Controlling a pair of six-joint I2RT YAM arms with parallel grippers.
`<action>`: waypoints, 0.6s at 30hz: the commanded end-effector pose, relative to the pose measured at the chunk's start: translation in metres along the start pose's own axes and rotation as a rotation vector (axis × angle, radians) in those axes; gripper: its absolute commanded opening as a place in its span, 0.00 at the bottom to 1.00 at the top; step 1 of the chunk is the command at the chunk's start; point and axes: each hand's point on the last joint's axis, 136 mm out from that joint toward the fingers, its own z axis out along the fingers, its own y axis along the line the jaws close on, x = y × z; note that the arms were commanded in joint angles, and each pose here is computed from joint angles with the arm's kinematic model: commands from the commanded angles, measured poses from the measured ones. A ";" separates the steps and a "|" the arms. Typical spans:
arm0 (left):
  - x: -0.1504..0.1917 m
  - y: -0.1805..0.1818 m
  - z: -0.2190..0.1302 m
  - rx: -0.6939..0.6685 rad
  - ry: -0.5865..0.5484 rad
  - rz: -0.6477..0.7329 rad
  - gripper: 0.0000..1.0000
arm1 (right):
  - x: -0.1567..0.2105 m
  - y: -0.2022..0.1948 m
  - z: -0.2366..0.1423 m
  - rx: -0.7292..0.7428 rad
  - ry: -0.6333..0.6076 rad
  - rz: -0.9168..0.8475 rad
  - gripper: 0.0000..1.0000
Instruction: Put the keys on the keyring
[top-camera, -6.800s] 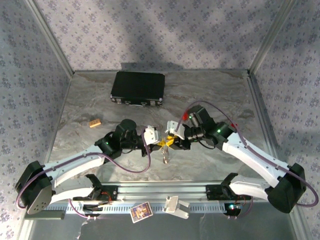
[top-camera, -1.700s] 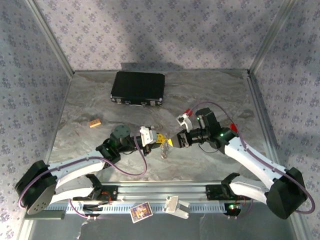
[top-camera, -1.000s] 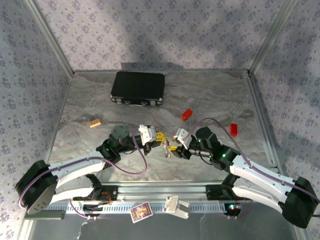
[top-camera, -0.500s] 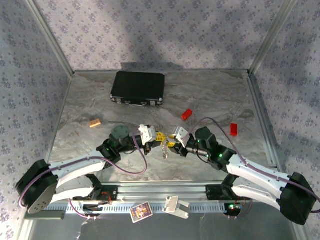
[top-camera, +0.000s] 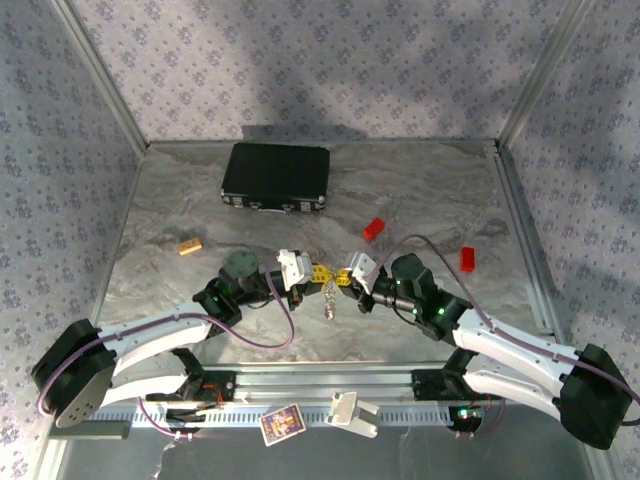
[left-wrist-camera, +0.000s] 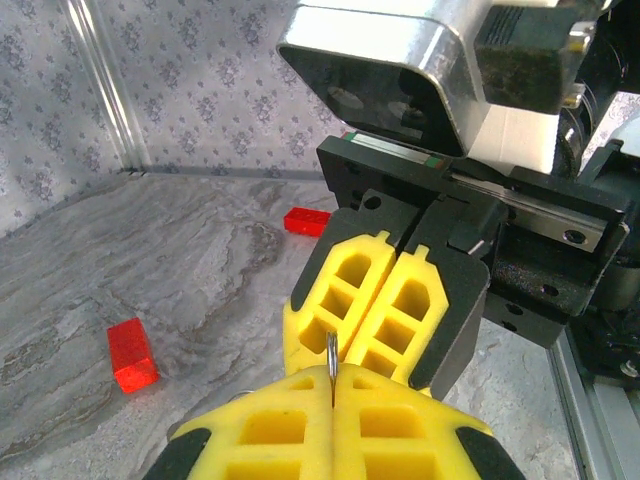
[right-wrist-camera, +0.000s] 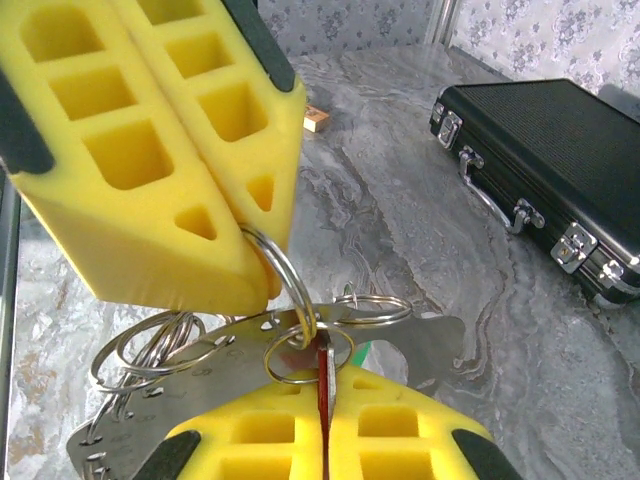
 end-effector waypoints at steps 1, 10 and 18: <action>-0.019 -0.006 -0.001 0.029 -0.056 0.027 0.00 | -0.014 0.000 -0.003 0.000 -0.018 -0.028 0.03; -0.016 -0.004 -0.004 0.014 -0.026 0.048 0.00 | -0.031 -0.005 -0.011 0.015 -0.035 -0.063 0.00; -0.013 0.002 -0.005 -0.028 -0.010 0.057 0.00 | -0.031 -0.005 -0.017 0.015 -0.003 -0.073 0.00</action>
